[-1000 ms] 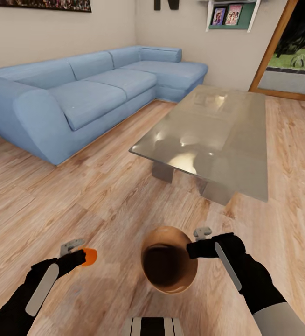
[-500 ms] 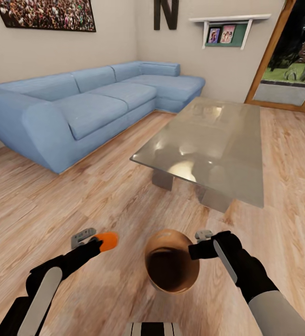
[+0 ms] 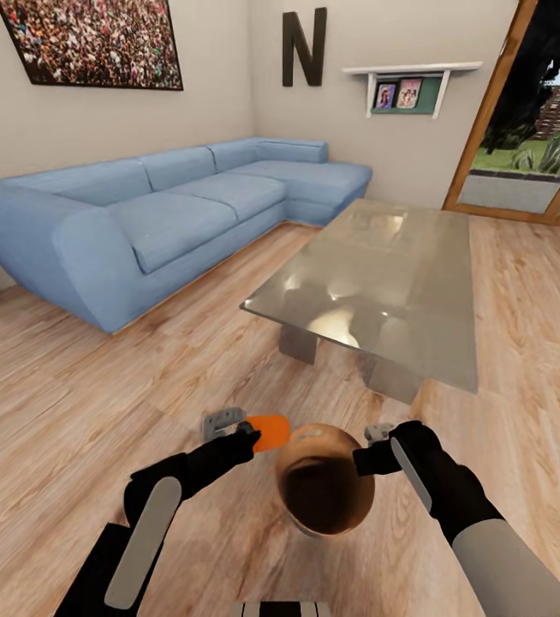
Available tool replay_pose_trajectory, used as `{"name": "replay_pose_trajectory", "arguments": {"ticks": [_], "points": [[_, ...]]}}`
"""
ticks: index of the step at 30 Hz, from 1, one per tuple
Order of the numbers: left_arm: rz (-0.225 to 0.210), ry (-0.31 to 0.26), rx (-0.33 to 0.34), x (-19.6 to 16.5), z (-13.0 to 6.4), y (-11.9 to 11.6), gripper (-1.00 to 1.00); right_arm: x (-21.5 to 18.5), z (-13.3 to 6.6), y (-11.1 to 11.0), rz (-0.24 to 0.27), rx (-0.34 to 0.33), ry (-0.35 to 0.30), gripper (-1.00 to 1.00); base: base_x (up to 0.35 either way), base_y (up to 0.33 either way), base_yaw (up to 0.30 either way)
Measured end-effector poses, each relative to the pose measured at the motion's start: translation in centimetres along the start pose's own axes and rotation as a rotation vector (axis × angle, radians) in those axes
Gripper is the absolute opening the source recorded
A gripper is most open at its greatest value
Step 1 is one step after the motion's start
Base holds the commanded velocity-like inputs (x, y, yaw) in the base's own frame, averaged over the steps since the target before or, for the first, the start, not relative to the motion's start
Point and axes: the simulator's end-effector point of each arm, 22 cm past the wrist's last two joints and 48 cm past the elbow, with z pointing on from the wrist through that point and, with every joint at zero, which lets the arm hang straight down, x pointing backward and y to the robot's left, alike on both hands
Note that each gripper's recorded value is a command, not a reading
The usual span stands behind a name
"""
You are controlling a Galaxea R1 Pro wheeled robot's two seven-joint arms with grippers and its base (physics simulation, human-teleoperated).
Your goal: Put the three can of soda from the living room inside the tash can in the kitchen.
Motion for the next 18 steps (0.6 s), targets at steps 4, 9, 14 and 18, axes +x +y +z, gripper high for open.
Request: {"name": "replay_pose_trajectory", "arguments": {"ticks": [4, 9, 14, 18], "points": [[0.031, 0.039, 0.092, 1.2, 0.1, -4.6, -1.0, -0.8, -1.0, 0.5, 0.0, -0.01, -0.025, -1.0, 0.0, 0.0, 0.0], [0.103, 0.103, 0.168, 3.4, -0.1, -9.4, -1.0, -1.5, -2.1, 1.1, 0.007, -0.031, -0.047, -1.0, 0.0, 0.0, 0.0], [0.147, 0.126, 0.173, 4.6, -0.2, -10.8, -1.0, -2.2, -3.2, 1.4, 0.001, -0.031, -0.07, -1.0, 0.0, 0.0, 0.0], [0.157, 0.159, 0.093, 5.7, 0.7, -8.8, -1.0, -2.9, -4.1, 1.6, -0.01, -0.03, -0.095, -1.0, 0.0, 0.0, 0.0]]}}
